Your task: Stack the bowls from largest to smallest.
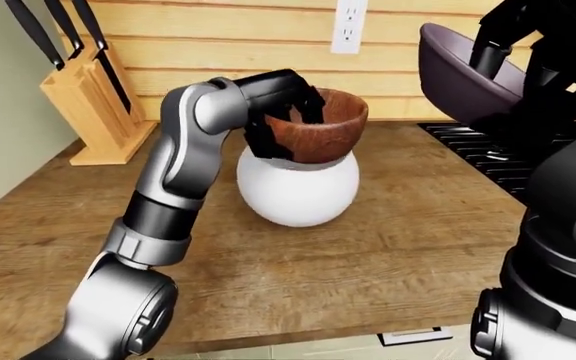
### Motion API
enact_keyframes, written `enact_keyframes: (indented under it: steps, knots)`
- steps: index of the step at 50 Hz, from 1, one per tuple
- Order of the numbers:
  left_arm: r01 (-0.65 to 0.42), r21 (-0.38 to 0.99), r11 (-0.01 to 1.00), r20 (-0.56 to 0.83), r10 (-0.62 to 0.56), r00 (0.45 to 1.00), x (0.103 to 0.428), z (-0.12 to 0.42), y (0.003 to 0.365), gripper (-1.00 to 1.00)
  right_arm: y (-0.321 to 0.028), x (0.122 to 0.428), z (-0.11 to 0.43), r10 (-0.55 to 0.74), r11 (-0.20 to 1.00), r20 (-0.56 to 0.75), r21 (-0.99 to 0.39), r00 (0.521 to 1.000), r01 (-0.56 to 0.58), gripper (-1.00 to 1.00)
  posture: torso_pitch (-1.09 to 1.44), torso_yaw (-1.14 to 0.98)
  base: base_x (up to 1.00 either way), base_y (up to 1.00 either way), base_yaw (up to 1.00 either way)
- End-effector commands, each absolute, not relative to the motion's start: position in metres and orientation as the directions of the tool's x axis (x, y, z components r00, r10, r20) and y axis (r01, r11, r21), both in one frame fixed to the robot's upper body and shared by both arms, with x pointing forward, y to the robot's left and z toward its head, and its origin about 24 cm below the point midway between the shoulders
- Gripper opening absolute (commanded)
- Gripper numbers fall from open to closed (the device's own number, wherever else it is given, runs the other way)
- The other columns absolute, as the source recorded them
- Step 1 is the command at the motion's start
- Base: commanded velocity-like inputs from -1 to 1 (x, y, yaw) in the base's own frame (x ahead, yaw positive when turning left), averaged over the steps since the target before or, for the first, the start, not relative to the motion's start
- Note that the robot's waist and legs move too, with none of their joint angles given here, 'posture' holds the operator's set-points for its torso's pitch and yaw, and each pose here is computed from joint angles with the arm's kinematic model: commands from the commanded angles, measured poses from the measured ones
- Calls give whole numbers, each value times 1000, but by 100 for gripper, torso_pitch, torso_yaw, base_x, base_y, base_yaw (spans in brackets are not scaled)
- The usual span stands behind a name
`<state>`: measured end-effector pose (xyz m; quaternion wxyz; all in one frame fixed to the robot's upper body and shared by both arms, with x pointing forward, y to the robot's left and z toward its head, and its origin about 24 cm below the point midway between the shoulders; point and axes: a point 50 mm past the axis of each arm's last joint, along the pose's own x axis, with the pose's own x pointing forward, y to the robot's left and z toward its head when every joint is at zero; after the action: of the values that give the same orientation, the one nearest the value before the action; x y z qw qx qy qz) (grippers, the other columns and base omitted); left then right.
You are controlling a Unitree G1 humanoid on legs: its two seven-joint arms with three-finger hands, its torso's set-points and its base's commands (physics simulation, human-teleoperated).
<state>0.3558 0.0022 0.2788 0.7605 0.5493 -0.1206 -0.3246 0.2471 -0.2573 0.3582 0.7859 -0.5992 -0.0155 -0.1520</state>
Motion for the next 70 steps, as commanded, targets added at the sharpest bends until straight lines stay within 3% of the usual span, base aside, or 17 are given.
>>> enact_keyframes:
  steps: [1, 10, 11, 18, 20, 27, 31, 32, 33, 41, 51, 70]
  knots:
    - [284, 934, 215, -84, -641, 763, 348, 305, 3, -5, -257, 238, 372, -238, 207, 300, -913, 924, 350, -100, -32, 0, 0, 0, 0]
    - [277, 940, 198, -93, -633, 769, 348, 300, 13, 14, -252, 239, 373, -231, 211, 299, -914, 926, 347, -100, -32, 0, 0, 0, 0]
    - [275, 941, 198, -92, -633, 769, 347, 302, 14, 23, -252, 240, 373, -231, 210, 298, -914, 926, 347, -100, -32, 0, 0, 0, 0]
    - [224, 948, 225, -33, -631, 775, 333, 340, 30, 30, -246, 241, 379, -217, 212, 301, -914, 929, 346, -100, -32, 0, 0, 0, 0]
    - [207, 951, 231, -17, -629, 777, 328, 349, 35, 41, -242, 242, 383, -210, 212, 303, -914, 930, 346, -100, -32, 0, 0, 0, 0]
    - [169, 953, 253, 26, -622, 783, 319, 374, 49, 43, -228, 244, 395, -180, 213, 311, -914, 933, 346, -100, -32, 0, 0, 0, 0]
    - [159, 950, 268, 30, -586, 810, 320, 377, 69, 61, -208, 247, 409, -132, 219, 321, -913, 938, 344, -100, -32, 0, 0, 0, 0]
    - [181, 935, 305, -5, -500, 866, 332, 362, 107, 71, -166, 262, 417, -25, 197, 301, -933, 953, 300, -100, -32, 0, 0, 0, 0]
    - [175, 934, 312, -1, -486, 874, 333, 363, 113, 71, -159, 265, 420, -7, 192, 297, -937, 955, 292, -100, -32, 0, 0, 0, 0]
    - [158, 927, 339, 6, -436, 900, 334, 368, 137, 91, -132, 272, 424, 69, 182, 280, -947, 958, 264, -100, -32, 0, 0, 0, 0]
    - [152, 923, 354, 6, -408, 913, 335, 365, 153, 95, -98, 279, 430, 195, 153, 207, -972, 959, 179, -100, -32, 0, 0, 0, 0]
    - [153, 923, 353, 0, -399, 917, 330, 365, 154, 100, -82, 272, 439, 323, 91, 76, -995, 944, 49, -100, -43, 0, 0, 0, 0]
